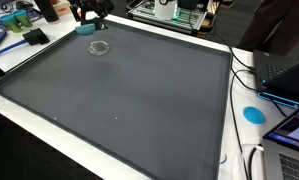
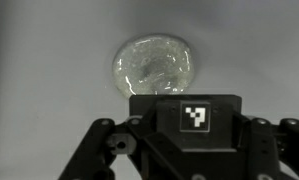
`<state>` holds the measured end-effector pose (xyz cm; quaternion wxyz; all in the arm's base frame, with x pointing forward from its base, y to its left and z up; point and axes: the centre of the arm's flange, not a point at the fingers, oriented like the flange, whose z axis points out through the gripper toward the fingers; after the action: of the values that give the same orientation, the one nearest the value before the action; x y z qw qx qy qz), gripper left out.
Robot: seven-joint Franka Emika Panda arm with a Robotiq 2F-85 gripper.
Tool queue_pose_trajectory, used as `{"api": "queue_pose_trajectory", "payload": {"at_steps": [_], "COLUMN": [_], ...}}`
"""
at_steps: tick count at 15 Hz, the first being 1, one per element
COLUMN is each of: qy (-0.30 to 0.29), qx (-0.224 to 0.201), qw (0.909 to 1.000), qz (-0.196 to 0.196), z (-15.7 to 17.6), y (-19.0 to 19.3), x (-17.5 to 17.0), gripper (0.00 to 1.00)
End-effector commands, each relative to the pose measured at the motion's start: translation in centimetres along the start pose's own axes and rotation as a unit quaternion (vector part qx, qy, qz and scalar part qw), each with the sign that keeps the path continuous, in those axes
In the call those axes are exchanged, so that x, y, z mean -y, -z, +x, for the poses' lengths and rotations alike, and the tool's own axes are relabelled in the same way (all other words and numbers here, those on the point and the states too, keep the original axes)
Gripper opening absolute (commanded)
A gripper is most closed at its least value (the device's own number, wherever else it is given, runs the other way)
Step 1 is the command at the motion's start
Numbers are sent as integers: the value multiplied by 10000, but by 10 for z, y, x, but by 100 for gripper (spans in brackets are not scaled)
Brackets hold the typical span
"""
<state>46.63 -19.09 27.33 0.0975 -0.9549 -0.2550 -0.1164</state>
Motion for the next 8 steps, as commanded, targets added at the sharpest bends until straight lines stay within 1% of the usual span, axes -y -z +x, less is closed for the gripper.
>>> {"api": "queue_pose_trajectory", "payload": {"at_steps": [1, 5, 8], "qy": [-178, -363, -436], "qx": [160, 366, 541], "qw": [9988, 9955, 9931], "qz": [-434, -797, -944], "z": [2, 13, 22], "y": [4, 3, 1], "x": [25, 39, 49], "gripper": [28, 28, 28]}}
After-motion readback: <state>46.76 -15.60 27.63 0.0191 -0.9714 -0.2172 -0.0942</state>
